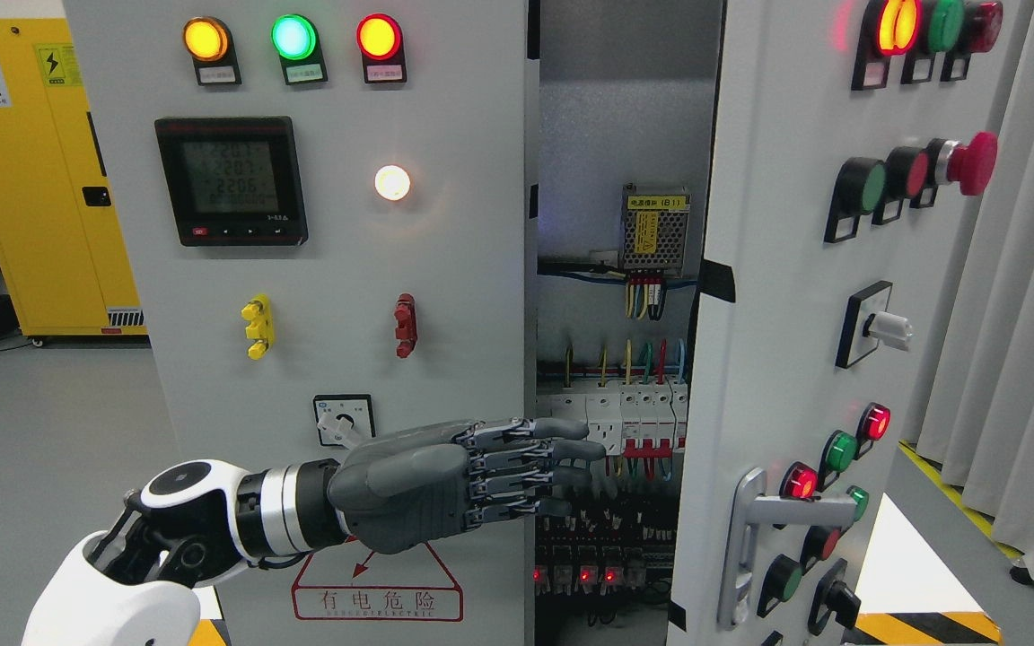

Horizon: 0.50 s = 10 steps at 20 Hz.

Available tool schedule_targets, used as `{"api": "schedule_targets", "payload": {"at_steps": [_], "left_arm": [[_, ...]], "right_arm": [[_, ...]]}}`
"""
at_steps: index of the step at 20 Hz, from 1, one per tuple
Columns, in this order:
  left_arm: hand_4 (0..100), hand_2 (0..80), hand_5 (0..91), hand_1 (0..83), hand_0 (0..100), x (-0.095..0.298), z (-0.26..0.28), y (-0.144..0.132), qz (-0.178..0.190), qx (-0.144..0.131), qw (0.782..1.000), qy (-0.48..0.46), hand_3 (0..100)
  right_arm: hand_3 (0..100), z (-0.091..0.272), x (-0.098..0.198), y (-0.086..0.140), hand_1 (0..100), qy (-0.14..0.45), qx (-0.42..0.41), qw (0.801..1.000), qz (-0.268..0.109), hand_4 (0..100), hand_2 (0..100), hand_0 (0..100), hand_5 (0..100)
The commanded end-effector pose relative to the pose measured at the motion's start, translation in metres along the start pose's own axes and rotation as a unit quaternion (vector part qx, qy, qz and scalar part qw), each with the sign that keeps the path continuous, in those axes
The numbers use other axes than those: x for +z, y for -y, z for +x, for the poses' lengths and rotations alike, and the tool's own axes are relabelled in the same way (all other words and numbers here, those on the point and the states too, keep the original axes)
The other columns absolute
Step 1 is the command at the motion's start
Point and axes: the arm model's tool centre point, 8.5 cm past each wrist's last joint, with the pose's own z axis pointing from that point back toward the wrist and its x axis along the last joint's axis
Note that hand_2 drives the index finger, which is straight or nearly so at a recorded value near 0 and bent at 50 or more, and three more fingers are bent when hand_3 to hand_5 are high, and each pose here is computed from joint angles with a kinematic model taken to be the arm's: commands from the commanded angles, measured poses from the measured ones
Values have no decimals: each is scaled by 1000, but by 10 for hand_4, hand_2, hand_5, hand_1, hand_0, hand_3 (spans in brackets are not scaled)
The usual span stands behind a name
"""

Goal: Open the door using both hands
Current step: 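Reach the left hand into the gap behind the push-button door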

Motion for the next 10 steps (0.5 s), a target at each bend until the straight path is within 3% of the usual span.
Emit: {"api": "schedule_targets", "payload": {"at_steps": [1,10], "left_arm": [[0,0,0,556,120,-52,32,-21,-24,29,999,22,0],[0,0,0,556,120,-101,63,-19,-55,32,997,33,0]], "right_arm": [[0,-5,-1,-19,500,-4,0,1000,15,0,40,0,0],[0,-5,-1,-18,500,-4,0,1000,14,0,40,0,0]]}}
